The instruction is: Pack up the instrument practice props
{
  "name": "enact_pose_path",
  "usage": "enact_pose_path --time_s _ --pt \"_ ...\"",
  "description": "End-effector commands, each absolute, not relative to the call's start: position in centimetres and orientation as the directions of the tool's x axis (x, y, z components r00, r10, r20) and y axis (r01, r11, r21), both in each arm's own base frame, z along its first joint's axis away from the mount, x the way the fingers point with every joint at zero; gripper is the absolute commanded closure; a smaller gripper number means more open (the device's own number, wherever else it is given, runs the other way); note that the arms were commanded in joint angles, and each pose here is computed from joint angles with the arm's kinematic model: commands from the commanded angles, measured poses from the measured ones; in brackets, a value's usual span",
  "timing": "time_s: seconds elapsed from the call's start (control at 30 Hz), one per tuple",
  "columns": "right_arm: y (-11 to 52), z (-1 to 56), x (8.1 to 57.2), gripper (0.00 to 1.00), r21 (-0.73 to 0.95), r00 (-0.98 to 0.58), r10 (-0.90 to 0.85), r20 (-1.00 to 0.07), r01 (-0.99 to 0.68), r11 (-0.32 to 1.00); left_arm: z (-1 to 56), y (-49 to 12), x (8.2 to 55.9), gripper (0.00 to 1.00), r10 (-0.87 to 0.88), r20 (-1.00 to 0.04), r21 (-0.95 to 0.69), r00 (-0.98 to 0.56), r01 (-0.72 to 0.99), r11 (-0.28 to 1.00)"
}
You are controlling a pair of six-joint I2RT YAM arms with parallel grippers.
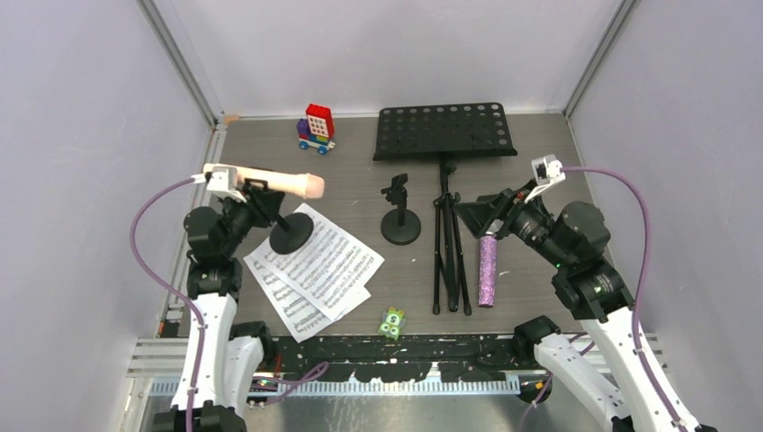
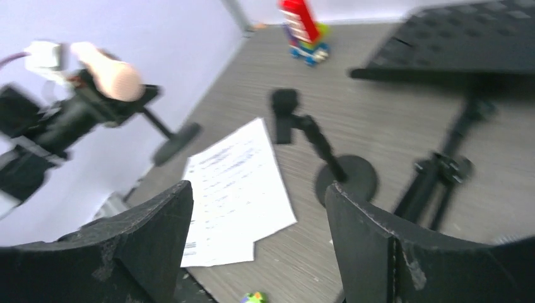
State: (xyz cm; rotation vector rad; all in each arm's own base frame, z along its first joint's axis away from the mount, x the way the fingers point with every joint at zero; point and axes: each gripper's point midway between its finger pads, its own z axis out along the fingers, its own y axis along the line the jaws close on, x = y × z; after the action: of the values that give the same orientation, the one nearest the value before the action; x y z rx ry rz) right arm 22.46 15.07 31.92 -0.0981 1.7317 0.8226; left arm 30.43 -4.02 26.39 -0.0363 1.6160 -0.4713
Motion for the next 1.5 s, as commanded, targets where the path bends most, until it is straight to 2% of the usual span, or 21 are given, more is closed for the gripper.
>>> enact_pose_path --time_s 0.0,0.2,0.3,0.37,0.6,0.77,0.93,1.3,1.47 --pt "19.4 38.6 18.1 0.2 0.399 -0.298 0.273 -0.915 -0.772 0.495 31.1 -9.6 26.8 1.0 -0.223 -0.974 -0.2 -0.027 0.558 0.805" --pt "24.0 38.8 16.8 0.22 0.262 -0.268 0.056 -0.962 -0.844 0.469 30.6 -11.9 25.3 1.0 -0.033 -0.999 -0.035 -0.013 0.583 0.812" --pt "28.2 37.9 16.2 0.22 0.153 -0.228 -0.103 -0.968 -0.866 0.477 30.7 -13.3 24.4 1.0 -0.004 -1.0 -0.009 -0.01 0.633 0.774" --pt "30.6 37.8 15.7 0.23 0.137 -0.233 -0.164 -0.958 -0.881 0.453 30.7 -13.9 23.6 1.0 0.004 -1.0 -0.001 -0.006 0.661 0.75" --pt "35.3 39.5 14.4 0.21 0.223 -0.273 -0.091 -0.958 -0.906 0.36 29.7 -14.4 22.2 1.0 0.022 -1.0 0.017 0.002 0.685 0.728" --pt "37.2 37.3 15.7 0.2 0.217 -0.302 -0.155 -0.941 -0.886 0.41 29.6 -15.0 21.4 1.0 0.031 -0.999 0.033 0.016 0.723 0.69" --pt "39.1 36.4 15.6 0.2 0.241 -0.323 -0.17 -0.931 -0.894 0.378 28.7 -15.1 21.0 1.0 0.093 -0.995 0.076 0.019 0.744 0.664" --pt "42.3 34.2 15.0 0.25 0.252 -0.329 -0.233 -0.915 -0.918 0.306 27.9 -14.7 21.0 1.0 0.127 -0.992 0.097 0.014 0.735 0.672" --pt "43.7 33.5 14.8 0.3 0.26 -0.333 -0.256 -0.907 -0.924 0.282 27.7 -14.5 20.9 1.0 0.137 -0.991 0.101 0.011 0.732 0.673"
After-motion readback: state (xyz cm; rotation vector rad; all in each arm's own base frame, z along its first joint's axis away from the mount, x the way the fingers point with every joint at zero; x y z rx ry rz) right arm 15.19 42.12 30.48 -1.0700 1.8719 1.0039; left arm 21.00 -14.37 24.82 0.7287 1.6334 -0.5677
